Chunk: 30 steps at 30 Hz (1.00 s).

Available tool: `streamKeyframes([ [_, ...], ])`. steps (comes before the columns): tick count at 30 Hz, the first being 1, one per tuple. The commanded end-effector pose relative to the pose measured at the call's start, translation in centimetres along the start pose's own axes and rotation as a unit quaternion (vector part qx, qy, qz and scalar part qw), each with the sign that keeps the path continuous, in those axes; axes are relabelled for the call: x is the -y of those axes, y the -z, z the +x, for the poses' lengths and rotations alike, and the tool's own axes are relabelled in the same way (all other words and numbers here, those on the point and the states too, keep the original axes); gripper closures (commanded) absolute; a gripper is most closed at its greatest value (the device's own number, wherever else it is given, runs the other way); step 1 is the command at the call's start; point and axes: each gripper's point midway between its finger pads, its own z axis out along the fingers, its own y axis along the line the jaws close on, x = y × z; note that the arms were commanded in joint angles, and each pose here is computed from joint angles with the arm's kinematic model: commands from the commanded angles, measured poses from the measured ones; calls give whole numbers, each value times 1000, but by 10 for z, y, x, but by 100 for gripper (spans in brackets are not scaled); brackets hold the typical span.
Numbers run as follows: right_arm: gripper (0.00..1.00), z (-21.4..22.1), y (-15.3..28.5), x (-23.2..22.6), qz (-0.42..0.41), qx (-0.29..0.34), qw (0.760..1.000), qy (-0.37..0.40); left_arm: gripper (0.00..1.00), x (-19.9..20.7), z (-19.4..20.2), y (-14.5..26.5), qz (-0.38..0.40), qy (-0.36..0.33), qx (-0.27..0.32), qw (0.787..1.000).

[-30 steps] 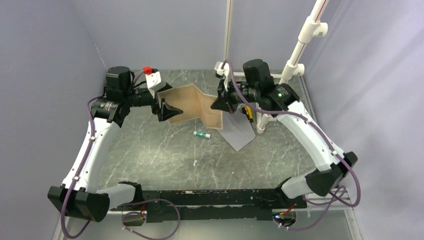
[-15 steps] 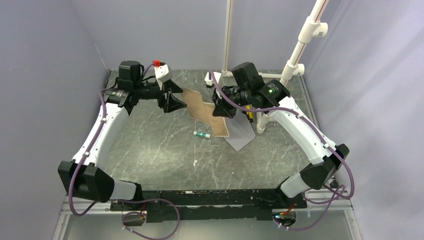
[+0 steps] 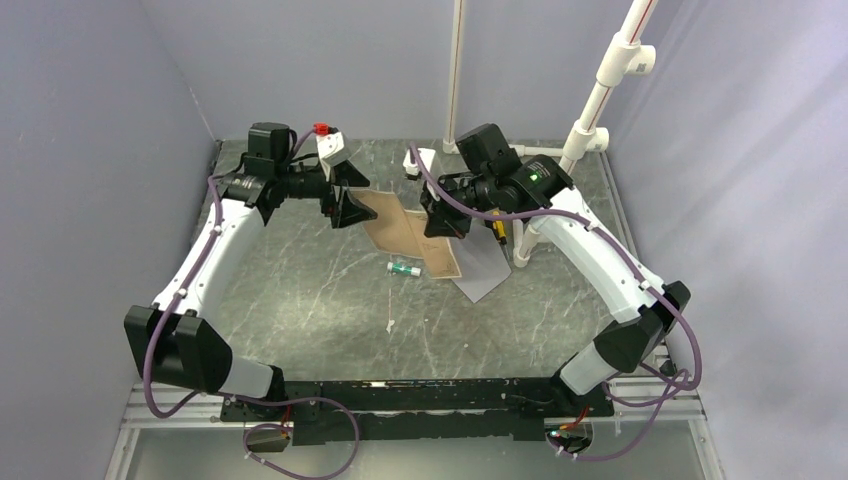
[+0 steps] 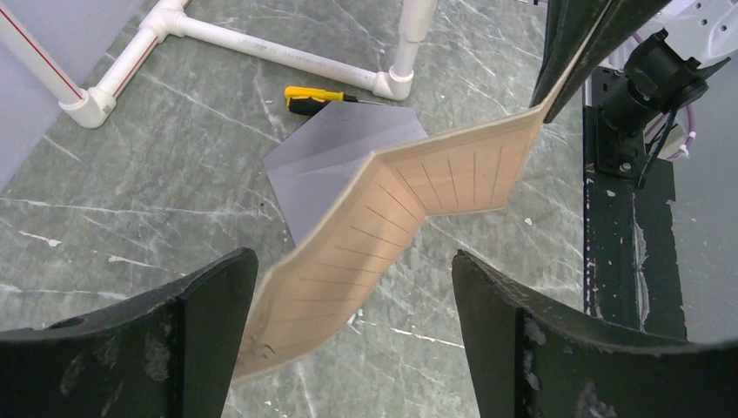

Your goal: Place the letter into the envelope and seal it

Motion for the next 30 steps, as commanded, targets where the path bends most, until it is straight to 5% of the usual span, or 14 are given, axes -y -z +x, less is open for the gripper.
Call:
streamKeyframes([
  [1,100,-14,7,-6,-10,16,1000,21,13,-1,-18,-2,12,-30,24,999],
  [17,100,-22,14,-20,-34,36,998,27,62,20,-9,-6,108,20,12,994],
  [21,100,-20,14,-21,-37,33,998,27,58,22,-8,-7,115,23,14,993],
  [30,100,-19,11,-25,-51,31,998,27,30,23,-2,-13,119,21,3,993],
])
